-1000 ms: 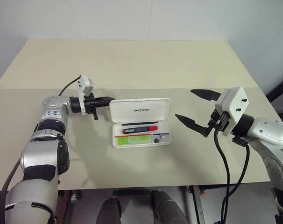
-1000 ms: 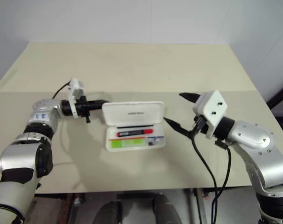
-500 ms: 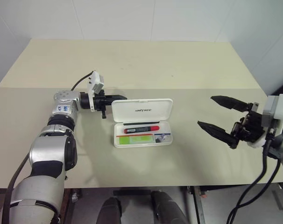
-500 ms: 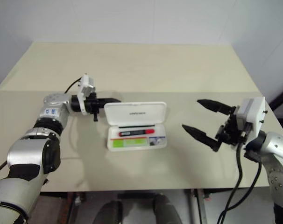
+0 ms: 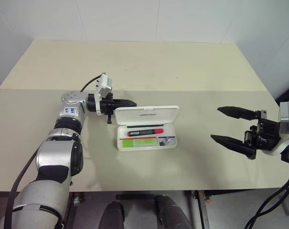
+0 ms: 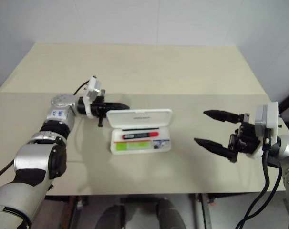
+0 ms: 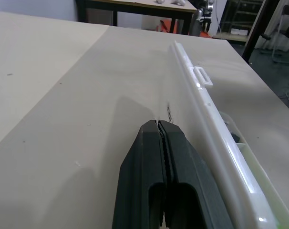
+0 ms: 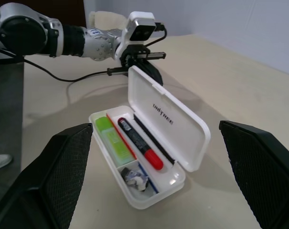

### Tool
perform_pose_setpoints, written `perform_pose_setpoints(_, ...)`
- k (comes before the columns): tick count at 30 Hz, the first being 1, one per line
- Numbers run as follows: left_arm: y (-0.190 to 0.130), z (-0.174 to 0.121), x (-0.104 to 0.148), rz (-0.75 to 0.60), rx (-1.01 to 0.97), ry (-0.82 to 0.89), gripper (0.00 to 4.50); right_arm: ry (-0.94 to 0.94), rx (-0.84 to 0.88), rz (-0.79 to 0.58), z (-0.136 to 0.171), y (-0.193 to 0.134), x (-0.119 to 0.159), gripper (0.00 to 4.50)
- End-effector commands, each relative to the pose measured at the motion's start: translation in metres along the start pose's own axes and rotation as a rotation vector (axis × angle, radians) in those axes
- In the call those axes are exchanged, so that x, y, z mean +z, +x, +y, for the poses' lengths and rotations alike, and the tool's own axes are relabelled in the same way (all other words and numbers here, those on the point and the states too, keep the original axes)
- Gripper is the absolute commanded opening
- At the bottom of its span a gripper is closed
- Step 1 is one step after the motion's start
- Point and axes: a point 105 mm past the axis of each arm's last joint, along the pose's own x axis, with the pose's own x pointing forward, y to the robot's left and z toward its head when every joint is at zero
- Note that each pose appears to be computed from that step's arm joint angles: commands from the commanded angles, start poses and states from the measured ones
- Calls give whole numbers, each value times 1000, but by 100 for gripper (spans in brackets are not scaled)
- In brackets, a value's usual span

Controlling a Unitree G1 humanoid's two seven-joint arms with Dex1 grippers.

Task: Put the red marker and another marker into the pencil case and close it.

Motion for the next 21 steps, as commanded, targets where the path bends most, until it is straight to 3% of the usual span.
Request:
perform_pose_setpoints(1, 6, -19, 3, -17, -156, 18, 1, -1, 30, -20, 5, -4, 9, 450)
perform_pose_setpoints(8, 12, -37, -1, -23, -240, 7, 1, 38, 22, -44, 1, -7, 8, 450)
perform_pose_setpoints(12, 14, -54, -21, 39, -296, -19, 1, 24, -4, -70, -3, -3, 9, 450)
perform_pose_setpoints(21, 18, -62, -45, 182, -307, 18, 1, 15, -34, -95, -4, 5, 6, 450)
